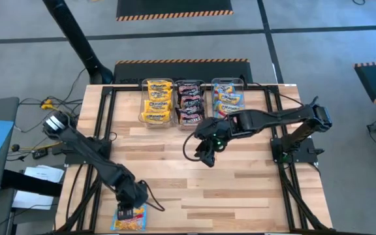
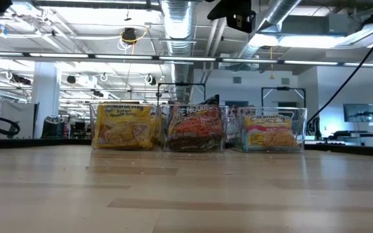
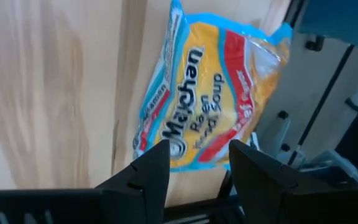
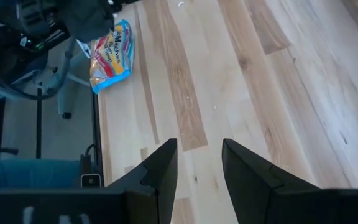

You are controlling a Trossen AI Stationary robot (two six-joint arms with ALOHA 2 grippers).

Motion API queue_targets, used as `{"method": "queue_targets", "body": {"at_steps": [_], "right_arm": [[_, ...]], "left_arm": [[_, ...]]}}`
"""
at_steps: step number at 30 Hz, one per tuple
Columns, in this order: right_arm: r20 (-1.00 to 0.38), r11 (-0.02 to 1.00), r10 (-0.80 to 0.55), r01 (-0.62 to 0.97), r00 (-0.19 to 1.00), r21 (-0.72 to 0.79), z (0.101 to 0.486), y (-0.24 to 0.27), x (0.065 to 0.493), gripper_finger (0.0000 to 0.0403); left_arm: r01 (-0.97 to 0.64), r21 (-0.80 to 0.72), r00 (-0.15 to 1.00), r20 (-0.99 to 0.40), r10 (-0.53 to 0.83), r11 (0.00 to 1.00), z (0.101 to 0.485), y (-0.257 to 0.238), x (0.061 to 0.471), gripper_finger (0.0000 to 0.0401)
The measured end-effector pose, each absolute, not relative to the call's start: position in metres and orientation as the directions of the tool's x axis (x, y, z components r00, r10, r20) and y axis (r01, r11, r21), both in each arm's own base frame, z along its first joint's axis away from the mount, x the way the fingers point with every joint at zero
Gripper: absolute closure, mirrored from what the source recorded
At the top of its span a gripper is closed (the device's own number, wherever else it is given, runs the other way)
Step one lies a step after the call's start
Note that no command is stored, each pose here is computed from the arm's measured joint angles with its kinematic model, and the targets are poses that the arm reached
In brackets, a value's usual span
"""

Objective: Sort Maruchan noodles
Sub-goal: Put the blue noodle pack in the right transparent bin

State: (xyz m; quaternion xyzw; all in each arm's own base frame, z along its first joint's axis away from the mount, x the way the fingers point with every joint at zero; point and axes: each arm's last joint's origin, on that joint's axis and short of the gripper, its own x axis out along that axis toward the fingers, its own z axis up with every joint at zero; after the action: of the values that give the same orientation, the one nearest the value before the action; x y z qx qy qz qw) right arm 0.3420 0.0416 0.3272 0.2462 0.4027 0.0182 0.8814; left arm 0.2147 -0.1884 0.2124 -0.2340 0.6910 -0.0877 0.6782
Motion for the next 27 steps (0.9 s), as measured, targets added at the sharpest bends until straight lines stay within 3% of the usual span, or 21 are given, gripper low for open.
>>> {"method": "queue_targets", "body": {"at_steps": [27], "right_arm": [[-0.707,0.886,0.259,0.130,0.658,0.446,0.326,0.056,0.339,0.0253]], "left_arm": [[-0.273,-0.382,-0.029,-0.914,-0.404,0.883,0.156,-0.209,0.237,0.0250]]}}
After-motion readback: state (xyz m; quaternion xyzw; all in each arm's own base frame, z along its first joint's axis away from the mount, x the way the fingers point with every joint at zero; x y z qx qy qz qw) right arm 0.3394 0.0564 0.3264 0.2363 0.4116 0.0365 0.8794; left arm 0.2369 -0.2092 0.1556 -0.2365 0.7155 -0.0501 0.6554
